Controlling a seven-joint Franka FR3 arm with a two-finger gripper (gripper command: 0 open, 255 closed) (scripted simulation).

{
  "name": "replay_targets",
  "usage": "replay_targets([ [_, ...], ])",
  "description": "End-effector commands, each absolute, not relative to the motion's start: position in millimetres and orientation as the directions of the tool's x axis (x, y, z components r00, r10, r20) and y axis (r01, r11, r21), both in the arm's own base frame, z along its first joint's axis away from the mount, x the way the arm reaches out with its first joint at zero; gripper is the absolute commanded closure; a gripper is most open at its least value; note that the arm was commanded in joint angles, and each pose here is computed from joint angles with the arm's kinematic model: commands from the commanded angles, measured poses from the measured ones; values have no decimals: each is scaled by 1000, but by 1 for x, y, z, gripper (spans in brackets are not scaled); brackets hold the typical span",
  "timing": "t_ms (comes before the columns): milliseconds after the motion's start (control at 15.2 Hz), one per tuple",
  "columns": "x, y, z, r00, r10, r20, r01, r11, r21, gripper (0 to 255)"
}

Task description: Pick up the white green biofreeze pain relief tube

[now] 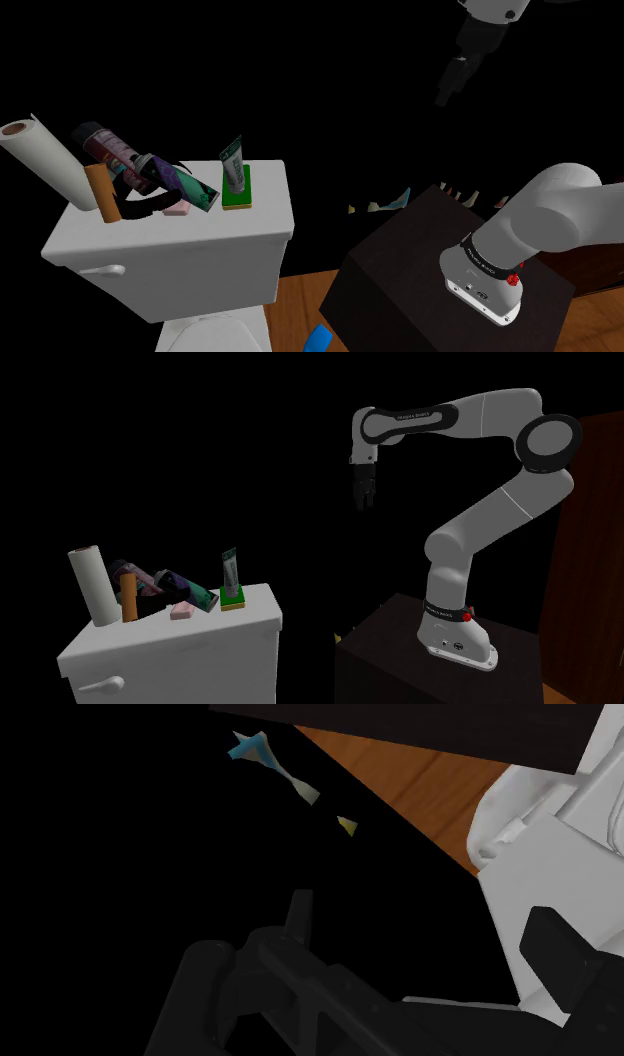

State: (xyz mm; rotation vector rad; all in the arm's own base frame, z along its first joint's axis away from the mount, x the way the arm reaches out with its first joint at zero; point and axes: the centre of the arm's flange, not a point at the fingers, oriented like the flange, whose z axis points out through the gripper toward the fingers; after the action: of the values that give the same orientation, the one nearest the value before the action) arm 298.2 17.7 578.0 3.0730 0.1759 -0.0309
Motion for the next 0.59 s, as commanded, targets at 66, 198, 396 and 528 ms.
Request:
replay_targets([
  [66,297,29,575,996,83,-29,84,-995,56,0],
  [198,296,52,568,999,22,-39,23,-999,43,0],
  [396,297,87,558,996,-70,-56,-68,-997,25,0],
  [528,300,110,552,989,-130,-68,-130,-991,14,0],
])
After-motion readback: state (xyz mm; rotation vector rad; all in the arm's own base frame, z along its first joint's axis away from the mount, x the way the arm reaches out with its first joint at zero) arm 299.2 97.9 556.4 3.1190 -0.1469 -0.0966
